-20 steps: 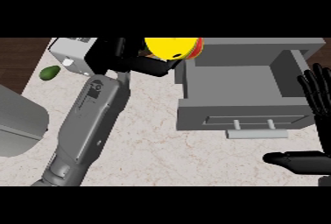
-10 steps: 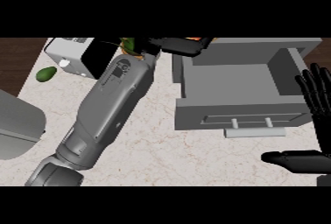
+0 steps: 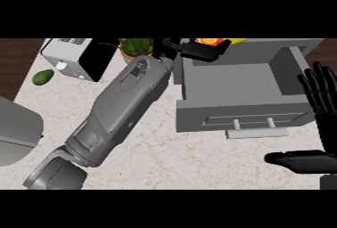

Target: Pick up the cup, place it into the drawer and close the drawer

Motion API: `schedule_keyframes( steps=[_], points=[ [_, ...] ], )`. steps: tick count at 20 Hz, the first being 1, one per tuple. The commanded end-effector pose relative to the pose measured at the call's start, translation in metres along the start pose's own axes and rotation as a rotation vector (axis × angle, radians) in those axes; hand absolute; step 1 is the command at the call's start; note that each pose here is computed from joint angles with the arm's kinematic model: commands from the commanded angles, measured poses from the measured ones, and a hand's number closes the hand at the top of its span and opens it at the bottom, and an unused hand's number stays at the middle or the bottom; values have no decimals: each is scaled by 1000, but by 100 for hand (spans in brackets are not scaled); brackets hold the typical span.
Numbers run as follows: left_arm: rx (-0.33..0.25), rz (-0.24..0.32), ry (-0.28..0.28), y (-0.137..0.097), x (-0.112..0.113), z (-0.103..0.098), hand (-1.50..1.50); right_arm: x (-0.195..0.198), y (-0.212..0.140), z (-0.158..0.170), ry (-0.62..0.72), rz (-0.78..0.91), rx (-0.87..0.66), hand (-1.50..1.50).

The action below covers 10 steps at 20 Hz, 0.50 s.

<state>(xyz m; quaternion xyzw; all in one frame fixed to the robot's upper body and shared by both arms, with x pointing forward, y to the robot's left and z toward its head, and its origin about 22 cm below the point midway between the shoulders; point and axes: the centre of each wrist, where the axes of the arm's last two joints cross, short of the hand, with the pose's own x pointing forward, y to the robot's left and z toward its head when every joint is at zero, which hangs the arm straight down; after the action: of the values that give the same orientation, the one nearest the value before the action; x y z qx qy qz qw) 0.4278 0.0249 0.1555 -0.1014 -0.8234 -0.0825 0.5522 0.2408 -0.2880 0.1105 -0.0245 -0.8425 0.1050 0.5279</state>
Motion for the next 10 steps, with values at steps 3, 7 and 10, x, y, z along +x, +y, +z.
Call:
schedule_keyframes(
  steps=[3,7,10],
  points=[
    [0,-47,76,-6,-26,16,150,-3,4,-8,24,-9,12,-150],
    [-10,-164,113,-11,-28,14,150,-3,6,-2,11,-10,22,-150],
    [-61,-195,139,-4,-40,17,-150,3,-1,-11,-7,-1,4,-150]
  ],
)
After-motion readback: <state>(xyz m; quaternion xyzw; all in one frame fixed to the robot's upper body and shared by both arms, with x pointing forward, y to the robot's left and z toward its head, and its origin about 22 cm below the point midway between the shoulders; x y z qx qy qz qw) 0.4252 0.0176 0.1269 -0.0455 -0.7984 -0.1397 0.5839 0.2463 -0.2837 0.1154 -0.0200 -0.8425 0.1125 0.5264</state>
